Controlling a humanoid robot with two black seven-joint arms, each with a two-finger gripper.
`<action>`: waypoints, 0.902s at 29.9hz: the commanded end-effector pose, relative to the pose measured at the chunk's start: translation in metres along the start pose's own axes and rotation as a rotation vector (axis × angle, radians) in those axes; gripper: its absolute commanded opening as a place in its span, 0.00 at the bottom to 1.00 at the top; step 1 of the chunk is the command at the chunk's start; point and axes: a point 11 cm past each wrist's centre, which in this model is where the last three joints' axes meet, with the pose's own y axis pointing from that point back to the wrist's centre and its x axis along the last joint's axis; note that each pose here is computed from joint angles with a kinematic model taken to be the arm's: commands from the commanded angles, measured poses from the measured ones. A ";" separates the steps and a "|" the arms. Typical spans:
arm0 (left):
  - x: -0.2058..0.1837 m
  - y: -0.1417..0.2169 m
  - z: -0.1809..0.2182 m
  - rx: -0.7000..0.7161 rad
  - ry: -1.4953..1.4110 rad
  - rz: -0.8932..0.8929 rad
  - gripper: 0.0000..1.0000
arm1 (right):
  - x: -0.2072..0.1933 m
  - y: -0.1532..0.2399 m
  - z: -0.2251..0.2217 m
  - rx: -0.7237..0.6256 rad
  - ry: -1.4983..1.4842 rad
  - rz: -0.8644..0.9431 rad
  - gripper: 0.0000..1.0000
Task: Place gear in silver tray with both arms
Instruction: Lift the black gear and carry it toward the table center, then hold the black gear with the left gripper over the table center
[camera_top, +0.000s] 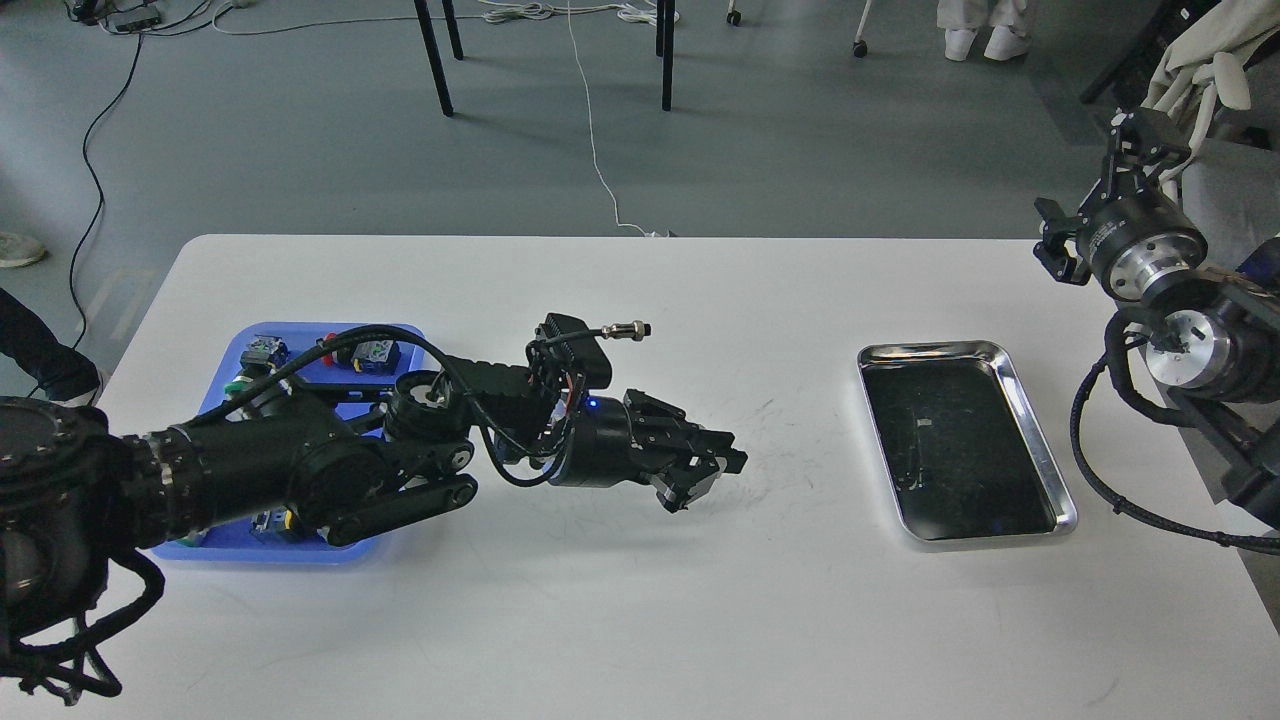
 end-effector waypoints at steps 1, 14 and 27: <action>-0.004 -0.016 0.005 -0.007 -0.003 -0.017 0.07 | 0.000 0.000 0.000 0.002 -0.005 0.001 0.99; -0.004 -0.032 -0.012 0.065 0.001 -0.021 0.08 | 0.000 0.000 0.000 0.001 -0.004 0.002 0.99; -0.011 -0.031 -0.016 0.080 0.051 -0.001 0.08 | 0.001 0.001 0.002 -0.005 0.002 0.000 0.99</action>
